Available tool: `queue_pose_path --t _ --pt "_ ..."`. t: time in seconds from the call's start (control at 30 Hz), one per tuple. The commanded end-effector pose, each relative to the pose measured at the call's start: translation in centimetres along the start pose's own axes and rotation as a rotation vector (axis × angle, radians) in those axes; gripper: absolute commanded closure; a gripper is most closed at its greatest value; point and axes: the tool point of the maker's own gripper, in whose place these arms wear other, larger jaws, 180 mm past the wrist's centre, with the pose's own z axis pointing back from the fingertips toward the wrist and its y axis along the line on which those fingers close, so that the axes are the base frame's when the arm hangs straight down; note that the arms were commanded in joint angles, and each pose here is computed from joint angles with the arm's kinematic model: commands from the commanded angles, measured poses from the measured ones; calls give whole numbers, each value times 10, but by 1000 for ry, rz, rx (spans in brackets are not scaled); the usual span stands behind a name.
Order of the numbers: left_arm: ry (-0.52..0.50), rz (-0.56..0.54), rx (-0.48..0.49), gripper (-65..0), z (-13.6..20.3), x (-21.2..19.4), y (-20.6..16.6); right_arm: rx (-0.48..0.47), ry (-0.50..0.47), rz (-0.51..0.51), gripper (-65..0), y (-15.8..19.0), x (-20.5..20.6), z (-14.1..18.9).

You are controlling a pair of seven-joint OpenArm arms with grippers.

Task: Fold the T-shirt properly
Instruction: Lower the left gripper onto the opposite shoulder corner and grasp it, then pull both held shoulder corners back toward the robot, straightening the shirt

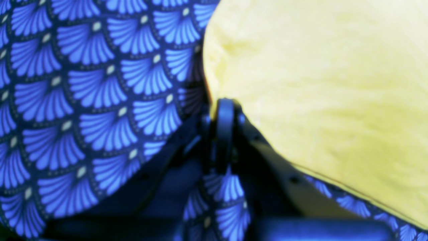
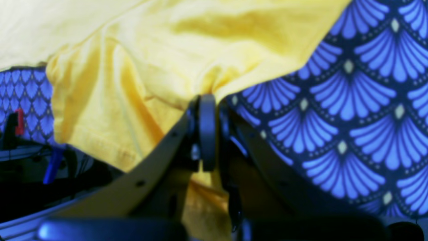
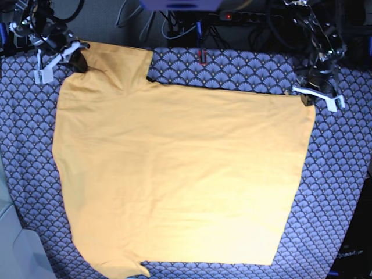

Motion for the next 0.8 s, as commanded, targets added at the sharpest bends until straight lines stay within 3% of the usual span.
queue_pose_path --t 0.0,0.23,0.5,0.77 --pt "20 -18 3 0 2 1 3 -19 0 35 0 -8 6 6" --pt "-42 -93 17 0 24 25 5 -19 7 65 0 -13 8 12" --pt "-32 -145 38 0 46 18 13 -78 -6 62 0 -28 9 30" --pt "-17 -182 53 0 64 11 17 -86 -46 150 0 -7 25 53"
